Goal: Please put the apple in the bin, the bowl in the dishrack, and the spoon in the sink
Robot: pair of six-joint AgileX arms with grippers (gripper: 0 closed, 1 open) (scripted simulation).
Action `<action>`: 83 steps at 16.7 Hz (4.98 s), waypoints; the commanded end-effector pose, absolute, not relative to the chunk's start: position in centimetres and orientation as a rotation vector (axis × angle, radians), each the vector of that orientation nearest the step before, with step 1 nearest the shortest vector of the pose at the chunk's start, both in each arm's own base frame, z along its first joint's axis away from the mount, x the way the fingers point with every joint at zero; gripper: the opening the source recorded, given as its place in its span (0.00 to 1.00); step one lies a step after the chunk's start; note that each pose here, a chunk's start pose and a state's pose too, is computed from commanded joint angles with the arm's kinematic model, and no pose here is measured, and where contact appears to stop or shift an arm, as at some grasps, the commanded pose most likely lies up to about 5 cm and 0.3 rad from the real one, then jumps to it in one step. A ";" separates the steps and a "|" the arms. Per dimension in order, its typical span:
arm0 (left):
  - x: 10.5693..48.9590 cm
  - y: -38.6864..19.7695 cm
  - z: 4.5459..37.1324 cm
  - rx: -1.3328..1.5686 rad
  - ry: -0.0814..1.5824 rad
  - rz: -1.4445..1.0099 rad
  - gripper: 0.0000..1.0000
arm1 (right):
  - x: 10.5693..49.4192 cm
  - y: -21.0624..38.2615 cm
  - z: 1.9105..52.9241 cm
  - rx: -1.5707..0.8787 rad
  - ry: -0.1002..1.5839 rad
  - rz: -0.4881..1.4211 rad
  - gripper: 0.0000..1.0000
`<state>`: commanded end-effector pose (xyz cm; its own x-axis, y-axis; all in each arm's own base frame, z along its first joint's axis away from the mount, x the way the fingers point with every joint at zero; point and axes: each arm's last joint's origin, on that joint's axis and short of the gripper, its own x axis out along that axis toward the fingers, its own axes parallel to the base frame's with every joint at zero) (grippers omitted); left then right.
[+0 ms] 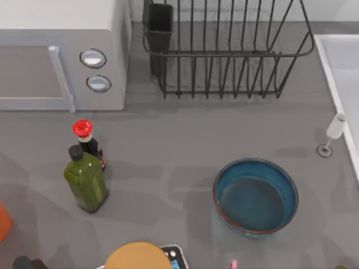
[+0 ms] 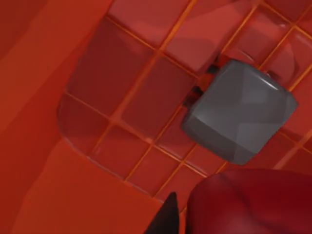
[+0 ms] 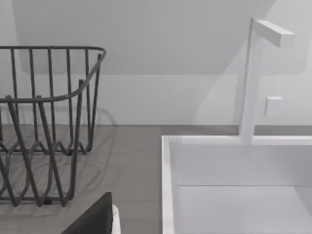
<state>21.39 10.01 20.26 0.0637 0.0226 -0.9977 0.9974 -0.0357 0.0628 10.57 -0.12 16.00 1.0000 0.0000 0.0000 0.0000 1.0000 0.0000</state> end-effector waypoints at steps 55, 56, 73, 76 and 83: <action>10.6 -0.1 16.0 0.000 0.000 0.000 1.00 | 10.6 -0.1 16.0 0.000 0.000 0.000 1.00; 10.6 -0.1 16.0 0.000 0.000 0.000 1.00 | 10.6 -0.1 16.0 0.000 0.000 0.000 1.00; 10.6 -0.1 16.0 0.000 0.000 0.000 1.00 | 18.5 5.5 24.5 0.137 0.945 0.136 1.00; 10.6 -0.1 16.0 0.000 0.000 0.000 1.00 | 21.9 8.4 24.6 0.115 1.200 0.108 1.00; 10.6 -0.1 16.0 0.000 0.000 0.000 1.00 | 27.0 14.3 23.1 0.022 1.540 0.007 1.00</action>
<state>10.57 -0.12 16.00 1.0000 0.0000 0.0000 0.0000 1.0000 0.0000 27.01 14.26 23.12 0.0305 0.0183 -0.9994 0.0090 0.9998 0.0186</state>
